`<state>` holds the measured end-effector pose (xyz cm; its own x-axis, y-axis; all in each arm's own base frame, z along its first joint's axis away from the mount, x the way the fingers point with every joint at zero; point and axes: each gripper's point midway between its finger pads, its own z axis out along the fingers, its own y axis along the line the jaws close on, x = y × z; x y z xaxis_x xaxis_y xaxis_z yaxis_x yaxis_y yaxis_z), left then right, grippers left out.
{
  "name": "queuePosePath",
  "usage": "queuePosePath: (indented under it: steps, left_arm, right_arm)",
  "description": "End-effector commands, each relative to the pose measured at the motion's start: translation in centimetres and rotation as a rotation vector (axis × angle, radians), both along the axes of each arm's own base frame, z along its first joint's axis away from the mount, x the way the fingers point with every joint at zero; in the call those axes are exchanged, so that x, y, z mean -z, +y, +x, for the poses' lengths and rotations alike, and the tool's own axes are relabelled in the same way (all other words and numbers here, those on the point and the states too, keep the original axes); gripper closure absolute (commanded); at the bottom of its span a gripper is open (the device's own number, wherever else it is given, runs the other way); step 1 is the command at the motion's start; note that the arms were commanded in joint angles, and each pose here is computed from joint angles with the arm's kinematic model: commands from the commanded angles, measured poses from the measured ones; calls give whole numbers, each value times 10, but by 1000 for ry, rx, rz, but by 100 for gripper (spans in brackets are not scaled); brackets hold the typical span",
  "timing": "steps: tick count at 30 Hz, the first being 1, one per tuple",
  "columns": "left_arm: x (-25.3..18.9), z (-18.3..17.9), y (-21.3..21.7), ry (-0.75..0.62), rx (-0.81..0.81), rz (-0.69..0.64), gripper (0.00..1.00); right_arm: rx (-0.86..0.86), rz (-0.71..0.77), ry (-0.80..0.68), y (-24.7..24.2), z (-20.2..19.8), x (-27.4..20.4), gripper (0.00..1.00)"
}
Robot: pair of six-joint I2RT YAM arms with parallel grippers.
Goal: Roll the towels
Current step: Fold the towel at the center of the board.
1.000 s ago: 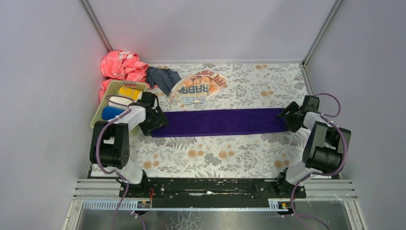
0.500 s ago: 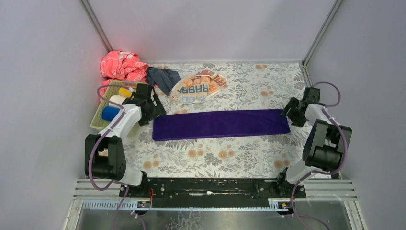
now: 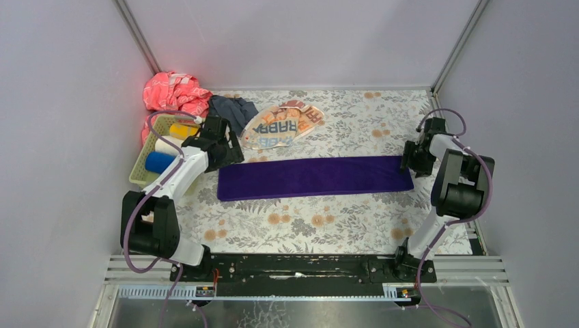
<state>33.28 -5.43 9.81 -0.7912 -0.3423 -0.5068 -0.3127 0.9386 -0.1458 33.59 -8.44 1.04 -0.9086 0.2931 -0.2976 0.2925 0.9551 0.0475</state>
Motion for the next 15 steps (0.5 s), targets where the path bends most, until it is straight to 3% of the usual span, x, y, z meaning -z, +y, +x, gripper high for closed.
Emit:
queuePosePath:
  steps: [1, 9, 15]
  left_arm:
    - [-9, 1, 3, -38, 20, 33, 16]
    - [-12, 1, 1, -46, 22, 24, 16]
    - [-12, 0, 2, -48, 20, 28, 16]
  right_arm:
    - [-100, -12, 62, 9, -7, 8, 40]
    - [-195, 27, 220, 43, -40, 37, 48]
    - [-200, 47, 310, 48, -54, 52, 66]
